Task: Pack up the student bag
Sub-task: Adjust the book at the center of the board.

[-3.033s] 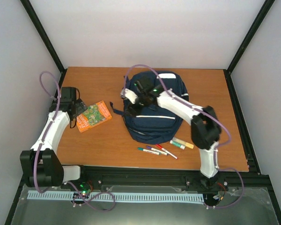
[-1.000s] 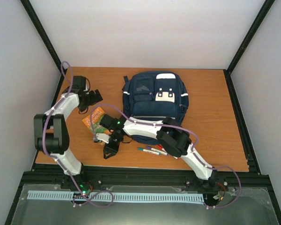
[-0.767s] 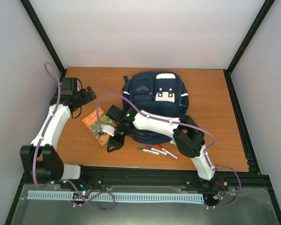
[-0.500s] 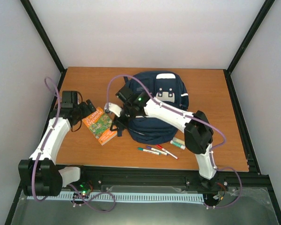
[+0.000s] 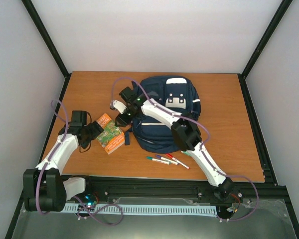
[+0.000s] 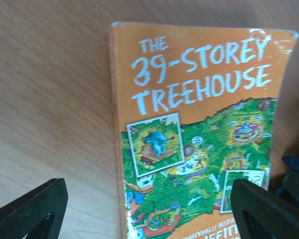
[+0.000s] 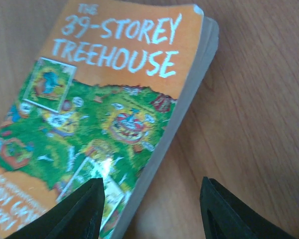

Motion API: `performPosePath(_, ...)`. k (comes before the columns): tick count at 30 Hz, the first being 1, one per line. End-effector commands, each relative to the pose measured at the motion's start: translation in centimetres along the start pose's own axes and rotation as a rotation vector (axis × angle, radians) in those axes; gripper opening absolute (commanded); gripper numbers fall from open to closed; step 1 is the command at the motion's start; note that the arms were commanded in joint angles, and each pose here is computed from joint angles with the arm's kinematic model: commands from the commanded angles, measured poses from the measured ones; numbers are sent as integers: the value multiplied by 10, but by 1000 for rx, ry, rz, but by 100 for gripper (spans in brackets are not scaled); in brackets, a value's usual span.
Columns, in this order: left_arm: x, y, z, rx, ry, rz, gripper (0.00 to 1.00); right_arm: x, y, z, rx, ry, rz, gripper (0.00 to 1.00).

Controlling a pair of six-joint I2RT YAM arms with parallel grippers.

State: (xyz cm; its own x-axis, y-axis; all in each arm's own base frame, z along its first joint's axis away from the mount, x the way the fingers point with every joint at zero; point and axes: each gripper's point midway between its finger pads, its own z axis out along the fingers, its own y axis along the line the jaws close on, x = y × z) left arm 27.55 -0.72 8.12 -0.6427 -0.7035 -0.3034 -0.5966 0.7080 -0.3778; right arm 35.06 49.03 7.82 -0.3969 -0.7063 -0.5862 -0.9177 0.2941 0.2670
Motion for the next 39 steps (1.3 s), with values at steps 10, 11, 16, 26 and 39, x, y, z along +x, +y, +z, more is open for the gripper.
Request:
performPosePath(10,4,12,15,-4,-15,-73,94,47,-31,51,-37,105,170,34)
performPosePath(11,6,12,17,-3,-7,-77,94,51,-30,54,-42,113,177,33)
performPosePath(16,11,9,28,40,7,-100,95,78,-28,66,-71,171,230,27)
performPosePath(26,22,18,47,20,44,-127,93,133,-54,82,83,315,303,20)
performPosePath(39,30,-26,64,278,116,-95,93,155,-48,97,40,365,324,17)
